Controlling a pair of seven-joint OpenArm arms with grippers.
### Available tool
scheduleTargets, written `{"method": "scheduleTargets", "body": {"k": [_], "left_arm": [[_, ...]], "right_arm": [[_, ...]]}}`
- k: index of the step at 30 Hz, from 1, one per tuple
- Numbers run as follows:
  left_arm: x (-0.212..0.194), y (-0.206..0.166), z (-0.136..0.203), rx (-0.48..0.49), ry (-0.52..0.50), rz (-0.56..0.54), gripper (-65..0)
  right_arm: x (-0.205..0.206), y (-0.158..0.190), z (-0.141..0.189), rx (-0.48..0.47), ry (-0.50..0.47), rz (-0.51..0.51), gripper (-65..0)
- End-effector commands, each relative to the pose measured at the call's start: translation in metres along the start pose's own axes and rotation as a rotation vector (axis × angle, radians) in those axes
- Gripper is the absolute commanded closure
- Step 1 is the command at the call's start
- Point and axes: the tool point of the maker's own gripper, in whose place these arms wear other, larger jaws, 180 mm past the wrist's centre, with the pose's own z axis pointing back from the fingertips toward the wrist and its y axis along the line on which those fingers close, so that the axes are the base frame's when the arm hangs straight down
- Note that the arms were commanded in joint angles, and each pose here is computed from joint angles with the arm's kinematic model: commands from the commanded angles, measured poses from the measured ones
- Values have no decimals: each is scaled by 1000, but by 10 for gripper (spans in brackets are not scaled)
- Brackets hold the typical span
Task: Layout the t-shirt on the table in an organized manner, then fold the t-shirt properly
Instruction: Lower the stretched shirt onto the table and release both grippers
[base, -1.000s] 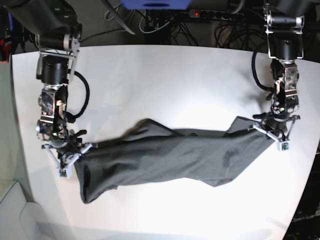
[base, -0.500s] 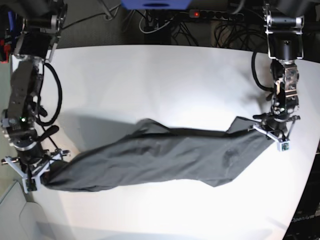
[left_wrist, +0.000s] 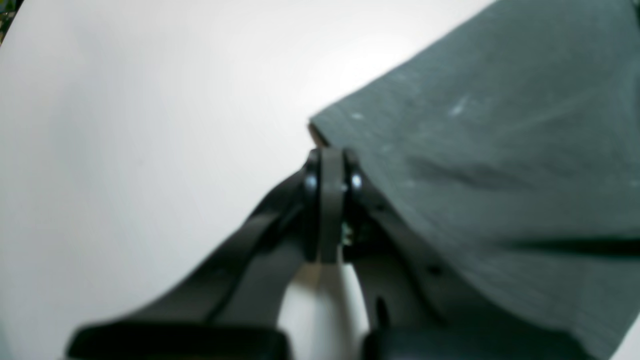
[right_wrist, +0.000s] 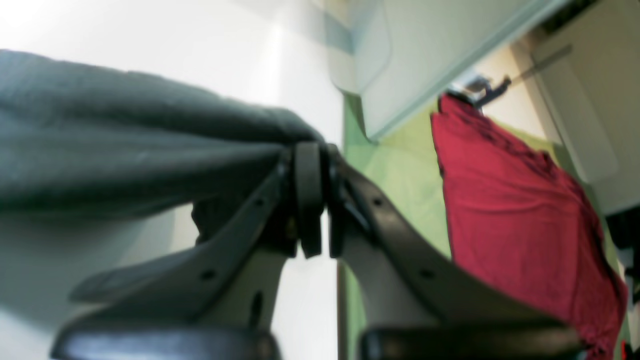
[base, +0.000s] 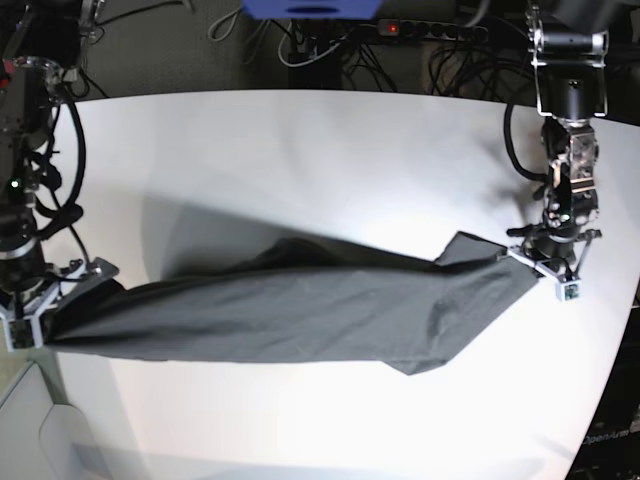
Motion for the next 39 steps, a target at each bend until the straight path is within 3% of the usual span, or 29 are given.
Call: {"method": "scheduleTargets", "body": {"k": [1,9,16,22,29,33,39], "left_arm": [[25,6,2,9,-64,-6,-2],[25,6,2,9,-65,-7,-2],[26,6,2,8,-66,-5,-2],[22,17,4,30,-61,18,-2],[19,32,7,61,-58,52,-2],[17,38,13,71,-66,53,-2],[28,37,22,65,-109,43,-2]], "right_arm": [[16,-19,4,-53,-58,5,0],[64,-36,2,-100,-176,-29,0],[133,5,-12,10,-316,9,0],[130,33,-84,119,-216,-7,0],[131,45,-172,194,-167,-168,0],[145,48,-196,219,-174,-237,0],[183,55,-202,244,-241,-286,-1]]}}
